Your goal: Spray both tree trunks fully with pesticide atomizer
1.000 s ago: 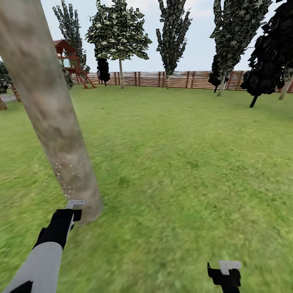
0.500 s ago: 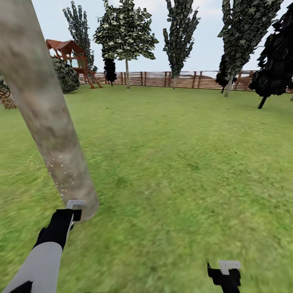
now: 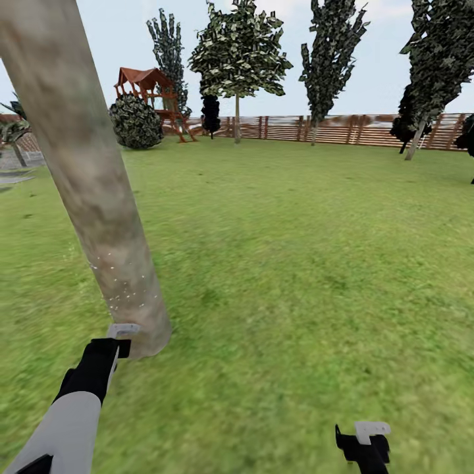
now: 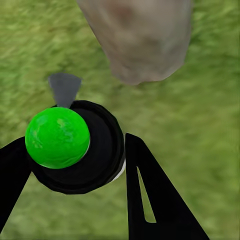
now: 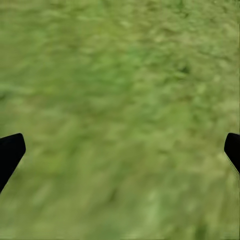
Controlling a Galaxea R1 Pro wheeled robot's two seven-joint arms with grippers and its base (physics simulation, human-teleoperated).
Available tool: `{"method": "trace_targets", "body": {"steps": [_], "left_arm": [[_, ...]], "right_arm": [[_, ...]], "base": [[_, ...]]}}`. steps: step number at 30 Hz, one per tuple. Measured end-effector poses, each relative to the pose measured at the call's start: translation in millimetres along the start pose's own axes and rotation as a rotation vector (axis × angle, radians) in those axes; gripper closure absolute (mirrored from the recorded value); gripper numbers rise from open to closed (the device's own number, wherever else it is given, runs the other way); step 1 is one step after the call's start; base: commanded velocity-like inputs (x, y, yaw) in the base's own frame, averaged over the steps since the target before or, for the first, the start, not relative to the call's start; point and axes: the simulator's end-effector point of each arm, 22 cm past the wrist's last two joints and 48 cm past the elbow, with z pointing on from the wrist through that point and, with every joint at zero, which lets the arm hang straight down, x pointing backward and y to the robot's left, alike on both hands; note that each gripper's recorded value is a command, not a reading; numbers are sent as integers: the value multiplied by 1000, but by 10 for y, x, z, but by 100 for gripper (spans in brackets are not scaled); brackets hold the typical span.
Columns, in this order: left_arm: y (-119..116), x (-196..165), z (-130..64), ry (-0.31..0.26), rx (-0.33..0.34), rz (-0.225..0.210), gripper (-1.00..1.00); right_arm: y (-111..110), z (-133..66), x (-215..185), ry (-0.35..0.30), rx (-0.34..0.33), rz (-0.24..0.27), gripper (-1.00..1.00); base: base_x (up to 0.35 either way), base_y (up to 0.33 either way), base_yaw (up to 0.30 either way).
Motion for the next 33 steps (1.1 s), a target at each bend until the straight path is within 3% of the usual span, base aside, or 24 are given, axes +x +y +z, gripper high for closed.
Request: {"method": "trace_targets", "body": {"steps": [10, 33], "left_arm": [[30, -7, 1, -1, -5, 0, 100], [-28, -4, -3, -1, 2, 6, 100]], "right_arm": [[37, -4, 2, 1, -6, 0, -100], [-2, -1, 8, 1, 0, -2, -100]], "base": [[240, -187, 257], [154, -235, 5]]}}
